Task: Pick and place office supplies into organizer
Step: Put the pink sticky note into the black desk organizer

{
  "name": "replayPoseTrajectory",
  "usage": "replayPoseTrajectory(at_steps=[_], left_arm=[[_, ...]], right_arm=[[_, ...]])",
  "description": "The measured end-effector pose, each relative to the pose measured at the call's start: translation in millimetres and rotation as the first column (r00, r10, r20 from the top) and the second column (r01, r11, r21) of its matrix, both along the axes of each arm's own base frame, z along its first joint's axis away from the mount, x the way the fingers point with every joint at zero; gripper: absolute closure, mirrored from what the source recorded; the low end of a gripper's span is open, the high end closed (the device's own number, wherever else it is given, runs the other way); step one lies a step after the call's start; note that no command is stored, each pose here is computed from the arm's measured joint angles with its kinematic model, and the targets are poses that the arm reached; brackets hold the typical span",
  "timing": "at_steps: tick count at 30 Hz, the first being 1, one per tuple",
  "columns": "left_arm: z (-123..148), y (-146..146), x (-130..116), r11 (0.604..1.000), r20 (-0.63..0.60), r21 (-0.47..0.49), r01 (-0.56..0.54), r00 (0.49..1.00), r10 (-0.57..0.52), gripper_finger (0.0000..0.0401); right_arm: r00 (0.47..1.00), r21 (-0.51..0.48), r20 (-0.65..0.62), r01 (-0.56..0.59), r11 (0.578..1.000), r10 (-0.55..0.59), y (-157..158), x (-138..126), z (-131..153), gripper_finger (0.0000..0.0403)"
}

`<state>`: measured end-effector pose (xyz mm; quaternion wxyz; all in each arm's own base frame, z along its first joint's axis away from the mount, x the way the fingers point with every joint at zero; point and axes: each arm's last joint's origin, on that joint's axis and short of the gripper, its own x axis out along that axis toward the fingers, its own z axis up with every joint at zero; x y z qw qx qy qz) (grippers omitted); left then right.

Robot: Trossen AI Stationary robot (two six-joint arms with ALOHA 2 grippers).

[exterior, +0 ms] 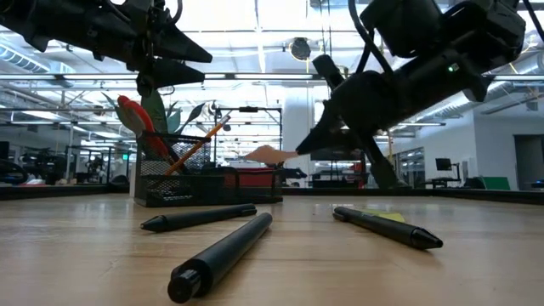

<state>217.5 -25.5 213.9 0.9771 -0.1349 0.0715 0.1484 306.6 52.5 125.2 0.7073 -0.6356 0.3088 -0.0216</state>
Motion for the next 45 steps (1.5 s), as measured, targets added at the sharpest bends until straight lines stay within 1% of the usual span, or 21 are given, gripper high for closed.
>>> replayPoseTrajectory(at_steps=[7, 9, 13, 17, 21, 28, 31, 37, 41, 45], left_arm=[[0, 0, 0, 1.000, 0.000, -0.001, 0.000, 1.000, 0.000, 0.0178], [0, 0, 0, 1.000, 0.001, -0.001, 0.000, 1.000, 0.000, 0.0178], [0, 0, 0, 1.000, -0.001, 0.000, 0.000, 1.000, 0.000, 0.0178], [0, 0, 0, 1.000, -0.001, 0.000, 0.000, 1.000, 0.000, 0.0178], [0, 0, 0, 1.000, -0.001, 0.000, 0.000, 1.000, 0.000, 0.0178], [0, 0, 0, 1.000, -0.001, -0.001, 0.000, 1.000, 0.000, 0.0178], [0, 0, 0, 1.000, -0.001, 0.000, 0.001, 1.000, -0.001, 0.0178], [0, 0, 0, 1.000, 0.001, 0.000, 0.000, 1.000, 0.000, 0.0178], [0, 0, 0, 1.000, 0.001, 0.001, 0.001, 1.000, -0.001, 0.0178], [0, 0, 0, 1.000, 0.001, 0.001, 0.001, 1.000, -0.001, 0.0178]], right_arm=[[0.998, -0.011, 0.059, 0.023, 1.000, -0.023, -14, 6, 7, 0.0402], [0.998, 0.010, 0.064, 0.003, 1.000, -0.004, -18, 7, 7, 0.0402], [0.996, 0.095, 0.072, -0.064, 0.993, 0.057, -26, 9, 6, 0.0402], [0.993, 0.111, 0.109, -0.056, 0.992, 0.044, -32, 11, 9, 0.0403], [0.991, 0.163, 0.122, -0.082, 0.983, 0.063, -40, 13, 9, 0.0403], [0.992, 0.171, 0.127, -0.048, 0.984, 0.026, -52, 16, 12, 0.0403], [0.992, 0.193, 0.125, -0.051, 0.980, 0.027, -54, 23, 14, 0.0403], [0.990, 0.235, 0.140, -0.023, 0.972, -0.010, -59, 29, 20, 0.0403], [0.994, 0.238, 0.109, -0.002, 0.971, -0.025, -64, 28, 17, 0.0403], [0.997, 0.243, 0.067, 0.023, 0.970, -0.040, -67, 32, 5, 0.0403]])
